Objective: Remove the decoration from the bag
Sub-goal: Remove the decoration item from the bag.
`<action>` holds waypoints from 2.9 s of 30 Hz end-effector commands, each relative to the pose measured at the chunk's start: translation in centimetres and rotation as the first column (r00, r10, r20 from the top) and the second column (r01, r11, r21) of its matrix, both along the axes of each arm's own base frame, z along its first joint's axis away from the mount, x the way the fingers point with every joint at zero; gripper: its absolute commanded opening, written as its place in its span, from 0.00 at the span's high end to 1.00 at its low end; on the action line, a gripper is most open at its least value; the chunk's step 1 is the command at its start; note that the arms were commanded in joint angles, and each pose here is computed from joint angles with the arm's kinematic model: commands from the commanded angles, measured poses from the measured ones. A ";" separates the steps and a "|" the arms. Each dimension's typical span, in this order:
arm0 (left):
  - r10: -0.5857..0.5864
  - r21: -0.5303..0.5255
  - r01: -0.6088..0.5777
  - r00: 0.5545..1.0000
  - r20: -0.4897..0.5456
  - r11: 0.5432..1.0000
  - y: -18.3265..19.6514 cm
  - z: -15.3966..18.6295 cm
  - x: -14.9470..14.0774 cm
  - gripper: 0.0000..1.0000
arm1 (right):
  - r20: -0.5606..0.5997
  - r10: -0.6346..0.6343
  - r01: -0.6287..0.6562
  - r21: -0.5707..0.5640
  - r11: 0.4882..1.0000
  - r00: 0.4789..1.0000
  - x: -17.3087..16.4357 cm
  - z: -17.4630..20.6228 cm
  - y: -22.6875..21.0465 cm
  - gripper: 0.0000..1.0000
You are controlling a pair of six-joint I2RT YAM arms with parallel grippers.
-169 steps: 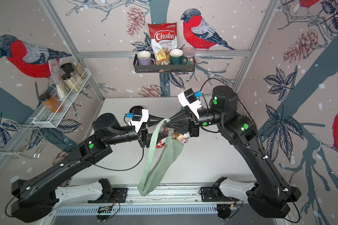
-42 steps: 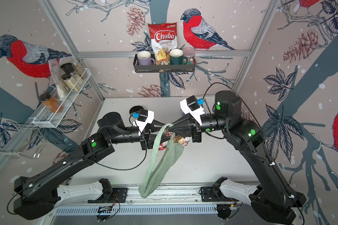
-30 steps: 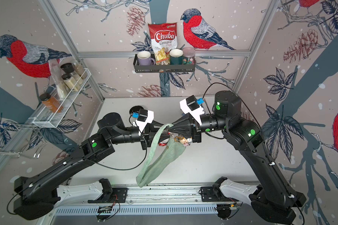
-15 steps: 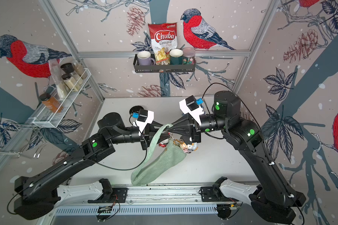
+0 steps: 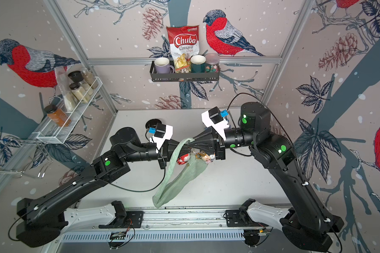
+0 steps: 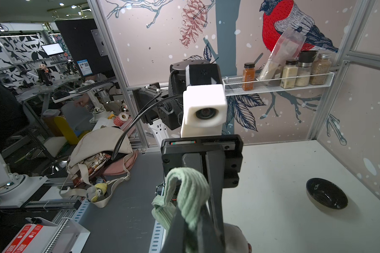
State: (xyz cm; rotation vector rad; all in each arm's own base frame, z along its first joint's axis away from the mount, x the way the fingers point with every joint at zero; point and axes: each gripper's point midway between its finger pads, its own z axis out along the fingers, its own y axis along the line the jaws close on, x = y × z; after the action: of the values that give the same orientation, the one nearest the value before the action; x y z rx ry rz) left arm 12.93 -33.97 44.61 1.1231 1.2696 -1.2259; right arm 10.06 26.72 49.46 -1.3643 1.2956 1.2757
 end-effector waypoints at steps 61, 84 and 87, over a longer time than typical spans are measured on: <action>0.523 -0.015 -0.527 0.847 -0.094 0.850 3.7 0.7 8.0 1.00 | -0.199 -0.491 0.498 -0.011 0.867 0.848 7.8 -3.8 3.4 1.00; 0.617 0.131 -0.607 0.785 -0.057 0.784 4.6 -0.1 9.6 1.00 | -0.246 -0.460 0.445 -0.117 0.888 0.853 9.1 -6.0 4.1 1.00; 0.618 0.157 -0.602 0.782 -0.084 0.783 4.6 -0.1 9.5 1.00 | -0.178 -0.453 0.429 -0.157 0.890 0.874 8.9 -7.3 4.2 1.00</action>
State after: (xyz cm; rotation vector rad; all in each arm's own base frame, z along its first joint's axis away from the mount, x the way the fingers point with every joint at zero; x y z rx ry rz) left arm 21.90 -29.83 42.14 0.7051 1.7047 -0.7159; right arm 19.33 31.17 45.37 -0.8306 1.6503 1.1479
